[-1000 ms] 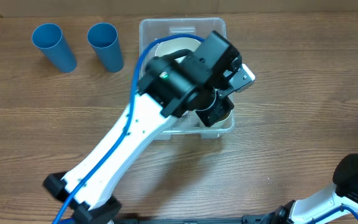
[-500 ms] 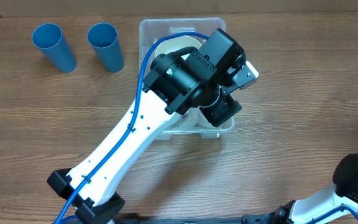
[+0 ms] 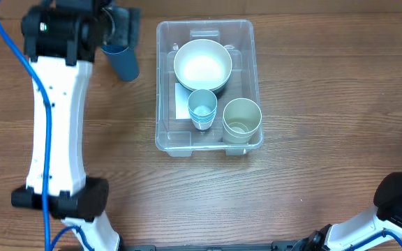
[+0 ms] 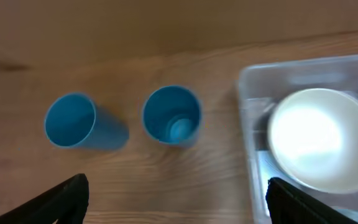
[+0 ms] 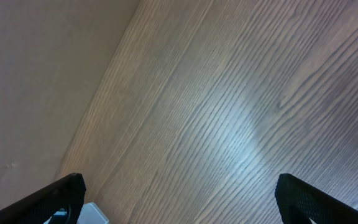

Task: Pack container
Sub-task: 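Move the left gripper to the back-right teal tumbler and grasp it, then carry the teal tumbler into the bin's front-left corner and release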

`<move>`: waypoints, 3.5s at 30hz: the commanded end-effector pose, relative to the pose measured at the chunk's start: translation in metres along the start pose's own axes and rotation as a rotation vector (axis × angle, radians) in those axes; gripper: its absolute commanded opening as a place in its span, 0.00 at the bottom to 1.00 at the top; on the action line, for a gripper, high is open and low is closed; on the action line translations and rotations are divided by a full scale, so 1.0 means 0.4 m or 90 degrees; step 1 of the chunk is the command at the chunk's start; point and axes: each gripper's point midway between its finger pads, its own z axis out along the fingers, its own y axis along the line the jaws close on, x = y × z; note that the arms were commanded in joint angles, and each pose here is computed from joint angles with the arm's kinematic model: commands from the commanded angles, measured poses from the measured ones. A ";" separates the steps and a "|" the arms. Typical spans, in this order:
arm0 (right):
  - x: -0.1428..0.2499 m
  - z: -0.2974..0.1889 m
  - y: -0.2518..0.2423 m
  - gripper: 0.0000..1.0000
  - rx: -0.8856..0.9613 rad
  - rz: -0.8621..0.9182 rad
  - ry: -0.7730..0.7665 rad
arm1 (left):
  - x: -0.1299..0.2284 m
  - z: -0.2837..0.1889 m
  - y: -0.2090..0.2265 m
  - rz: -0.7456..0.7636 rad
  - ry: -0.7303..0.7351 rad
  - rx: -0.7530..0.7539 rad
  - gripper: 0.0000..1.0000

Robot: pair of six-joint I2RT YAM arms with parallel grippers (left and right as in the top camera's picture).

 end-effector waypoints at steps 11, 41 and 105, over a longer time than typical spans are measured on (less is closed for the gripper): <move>-0.006 -0.001 0.003 1.00 0.002 -0.001 -0.007 | 0.138 0.485 -0.042 0.049 0.169 0.051 0.91; -0.006 -0.001 0.003 1.00 0.002 -0.001 -0.007 | 0.223 0.524 -0.066 0.091 0.245 0.073 0.04; -0.006 -0.001 0.003 1.00 0.002 -0.001 -0.007 | 0.556 -0.044 -0.456 0.276 0.354 0.233 0.04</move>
